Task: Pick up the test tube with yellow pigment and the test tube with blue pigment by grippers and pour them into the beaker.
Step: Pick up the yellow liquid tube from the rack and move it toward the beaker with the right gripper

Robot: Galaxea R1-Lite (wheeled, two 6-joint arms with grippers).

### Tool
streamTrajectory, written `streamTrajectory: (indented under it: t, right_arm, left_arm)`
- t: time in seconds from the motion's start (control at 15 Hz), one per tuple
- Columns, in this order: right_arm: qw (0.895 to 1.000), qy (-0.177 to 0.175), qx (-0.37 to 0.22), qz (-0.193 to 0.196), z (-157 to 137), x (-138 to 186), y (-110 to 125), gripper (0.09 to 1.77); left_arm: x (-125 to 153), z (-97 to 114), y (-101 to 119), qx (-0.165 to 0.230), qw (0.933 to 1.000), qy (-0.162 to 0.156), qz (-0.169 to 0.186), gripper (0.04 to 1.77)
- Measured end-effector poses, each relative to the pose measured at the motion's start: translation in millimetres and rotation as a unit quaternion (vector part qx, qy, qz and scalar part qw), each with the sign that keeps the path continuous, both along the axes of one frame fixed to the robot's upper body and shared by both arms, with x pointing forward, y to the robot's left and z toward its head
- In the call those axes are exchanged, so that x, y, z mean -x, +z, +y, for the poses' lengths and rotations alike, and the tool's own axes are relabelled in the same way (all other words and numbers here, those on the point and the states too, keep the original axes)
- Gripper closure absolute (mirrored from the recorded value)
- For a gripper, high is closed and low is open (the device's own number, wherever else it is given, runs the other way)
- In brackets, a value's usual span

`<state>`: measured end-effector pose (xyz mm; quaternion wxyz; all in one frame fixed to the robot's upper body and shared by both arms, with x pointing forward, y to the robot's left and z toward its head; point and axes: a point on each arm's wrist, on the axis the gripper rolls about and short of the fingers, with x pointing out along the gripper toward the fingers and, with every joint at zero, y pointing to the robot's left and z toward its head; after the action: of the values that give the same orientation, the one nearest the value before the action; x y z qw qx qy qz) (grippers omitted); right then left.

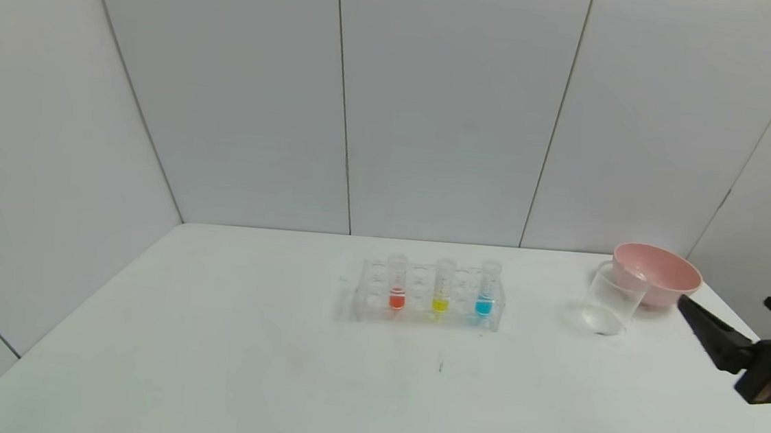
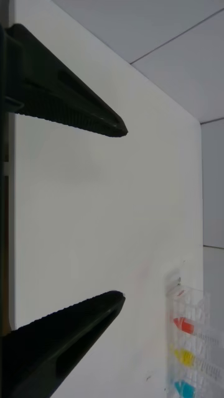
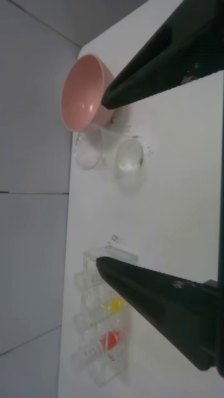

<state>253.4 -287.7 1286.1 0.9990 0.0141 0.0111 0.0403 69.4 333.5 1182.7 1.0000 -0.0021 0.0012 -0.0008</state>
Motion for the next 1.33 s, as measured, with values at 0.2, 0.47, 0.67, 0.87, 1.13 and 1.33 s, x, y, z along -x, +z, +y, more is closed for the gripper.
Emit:
streamTrajectory:
  t: [0.2,0.47,0.67,0.87,1.13,1.33]
  right_arm:
    - [1.0,0.008,0.006,0.015,48,-12,-9,0.15]
    - [0.999,0.016,-0.01,0.039,104,-14,-23,0.15]
    - [0.998,0.026,-0.022,0.056,141,-18,-36,0.15]
    - [0.997,0.042,-0.012,0.064,173,-18,-48,0.15]
    - [0.997,0.048,-0.006,0.063,208,-18,-61,0.15]
    - [0.997,0.045,-0.009,0.061,225,-26,-73,0.15]
  left_arm:
    - [0,0,0,0.0,1.0,0.0,0.0,0.05]
    - [0,0,0,0.0,1.0,0.0,0.0,0.05]
    - [0,0,0,0.0,1.0,0.0,0.0,0.05]
    - [0,0,0,0.0,1.0,0.0,0.0,0.05]
    - [0,0,0,0.0,1.0,0.0,0.0,0.05]
    - [0,0,0,0.0,1.0,0.0,0.0,0.05]
